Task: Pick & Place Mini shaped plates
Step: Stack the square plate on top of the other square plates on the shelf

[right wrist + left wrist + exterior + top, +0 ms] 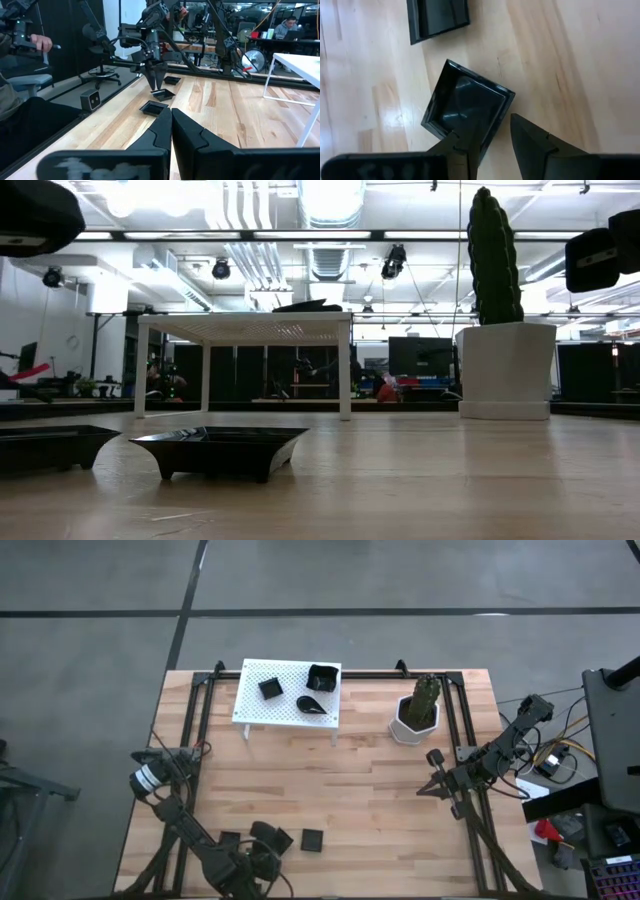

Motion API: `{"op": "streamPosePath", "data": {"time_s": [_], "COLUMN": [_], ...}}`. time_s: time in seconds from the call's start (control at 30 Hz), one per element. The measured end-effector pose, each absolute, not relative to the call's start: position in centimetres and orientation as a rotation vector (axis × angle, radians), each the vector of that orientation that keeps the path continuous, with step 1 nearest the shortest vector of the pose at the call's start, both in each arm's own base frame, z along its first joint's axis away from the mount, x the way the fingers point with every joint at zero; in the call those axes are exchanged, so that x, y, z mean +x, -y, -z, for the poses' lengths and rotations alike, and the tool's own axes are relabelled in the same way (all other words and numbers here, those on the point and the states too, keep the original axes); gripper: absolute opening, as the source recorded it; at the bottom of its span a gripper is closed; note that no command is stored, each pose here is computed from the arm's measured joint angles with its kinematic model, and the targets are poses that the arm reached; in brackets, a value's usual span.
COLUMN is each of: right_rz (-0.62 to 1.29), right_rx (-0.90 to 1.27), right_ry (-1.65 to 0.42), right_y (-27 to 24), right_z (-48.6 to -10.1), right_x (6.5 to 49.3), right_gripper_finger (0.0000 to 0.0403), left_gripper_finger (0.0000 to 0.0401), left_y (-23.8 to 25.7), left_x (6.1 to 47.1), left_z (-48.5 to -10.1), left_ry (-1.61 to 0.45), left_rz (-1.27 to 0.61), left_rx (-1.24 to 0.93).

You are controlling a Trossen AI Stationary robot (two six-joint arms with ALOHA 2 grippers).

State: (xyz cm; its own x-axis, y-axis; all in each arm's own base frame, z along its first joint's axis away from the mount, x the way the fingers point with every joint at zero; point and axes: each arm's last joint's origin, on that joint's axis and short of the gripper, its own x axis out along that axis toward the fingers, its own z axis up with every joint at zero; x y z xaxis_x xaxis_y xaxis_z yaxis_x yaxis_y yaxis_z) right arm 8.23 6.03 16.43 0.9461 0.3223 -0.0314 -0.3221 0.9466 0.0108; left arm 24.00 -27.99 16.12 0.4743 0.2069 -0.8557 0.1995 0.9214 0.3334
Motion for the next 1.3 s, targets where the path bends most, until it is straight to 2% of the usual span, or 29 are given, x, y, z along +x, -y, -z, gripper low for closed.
{"op": "streamPosePath", "data": {"time_s": [0.57,0.7,0.9,1.3], "right_rz": [-0.329,-0.329,-0.329,-0.328], "right_rx": [0.006,0.004,0.006,0.004], "right_ry": [-0.033,-0.033,-0.033,-0.033], "right_y": [-6.0,-6.0,-6.0,-6.0], "right_z": [-16.4,-16.4,-16.4,-16.4], "right_x": [8.2,8.2,8.2,8.2], "right_gripper_finger": [0.0008,0.0008,0.0008,0.0008], "left_gripper_finger": [0.0103,0.0081,0.001,0.0], "left_y": [27.2,27.2,27.3,27.8], "left_x": [23.6,23.6,23.7,24.2], "left_z": [-14.8,-14.8,-14.8,-15.9], "left_ry": [-1.1,-1.098,-1.094,-1.062], "left_rz": [-0.012,-0.011,-0.006,-0.013], "left_rx": [0.49,0.488,0.462,0.443]}}
